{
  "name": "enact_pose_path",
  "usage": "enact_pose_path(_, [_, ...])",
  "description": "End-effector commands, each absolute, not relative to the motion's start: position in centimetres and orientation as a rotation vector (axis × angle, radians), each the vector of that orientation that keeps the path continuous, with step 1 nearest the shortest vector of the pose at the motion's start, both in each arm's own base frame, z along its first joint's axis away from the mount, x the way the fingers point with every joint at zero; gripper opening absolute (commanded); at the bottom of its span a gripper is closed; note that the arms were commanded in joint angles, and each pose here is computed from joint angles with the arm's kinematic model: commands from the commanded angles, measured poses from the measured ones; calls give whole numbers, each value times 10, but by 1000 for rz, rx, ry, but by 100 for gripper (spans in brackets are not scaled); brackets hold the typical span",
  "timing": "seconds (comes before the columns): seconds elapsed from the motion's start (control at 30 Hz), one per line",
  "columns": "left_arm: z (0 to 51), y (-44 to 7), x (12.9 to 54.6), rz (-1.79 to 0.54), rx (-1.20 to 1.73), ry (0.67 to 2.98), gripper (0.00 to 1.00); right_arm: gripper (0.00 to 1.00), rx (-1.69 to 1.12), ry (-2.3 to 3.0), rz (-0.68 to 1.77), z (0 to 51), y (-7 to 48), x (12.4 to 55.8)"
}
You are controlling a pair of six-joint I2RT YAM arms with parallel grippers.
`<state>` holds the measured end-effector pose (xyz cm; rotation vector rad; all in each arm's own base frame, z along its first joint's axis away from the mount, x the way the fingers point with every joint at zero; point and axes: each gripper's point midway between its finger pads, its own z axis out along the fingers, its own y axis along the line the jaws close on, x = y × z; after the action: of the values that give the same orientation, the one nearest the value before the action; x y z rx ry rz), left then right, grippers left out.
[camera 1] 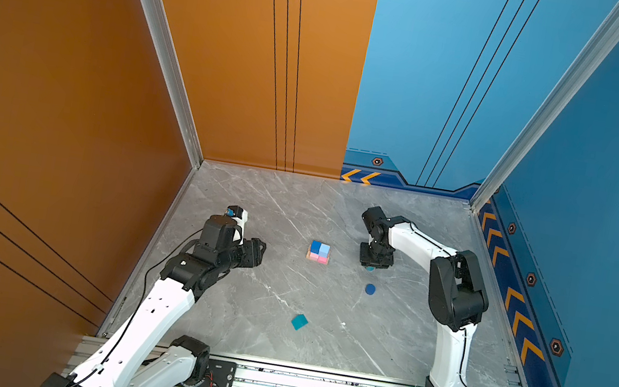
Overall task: Build the wood block tower
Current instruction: 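Lift the teal cylinder and carry it over the stack with the right gripper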
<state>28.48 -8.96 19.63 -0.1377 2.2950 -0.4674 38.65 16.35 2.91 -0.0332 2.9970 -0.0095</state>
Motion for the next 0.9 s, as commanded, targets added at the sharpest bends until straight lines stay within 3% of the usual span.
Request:
enact_pose_path(0.0, [194, -89, 285, -481, -148, 2294, 62, 42, -24, 2973, -16, 48, 162, 384])
enact_pose_path(0.6, [193, -90, 285, -486, -146, 2299, 62, 33, -29, 3003, -8, 42, 164, 379])
enact_pose_path(0.87, [195, -91, 285, -494, -142, 2294, 62, 33, -71, 2954, 10, 71, 177, 382])
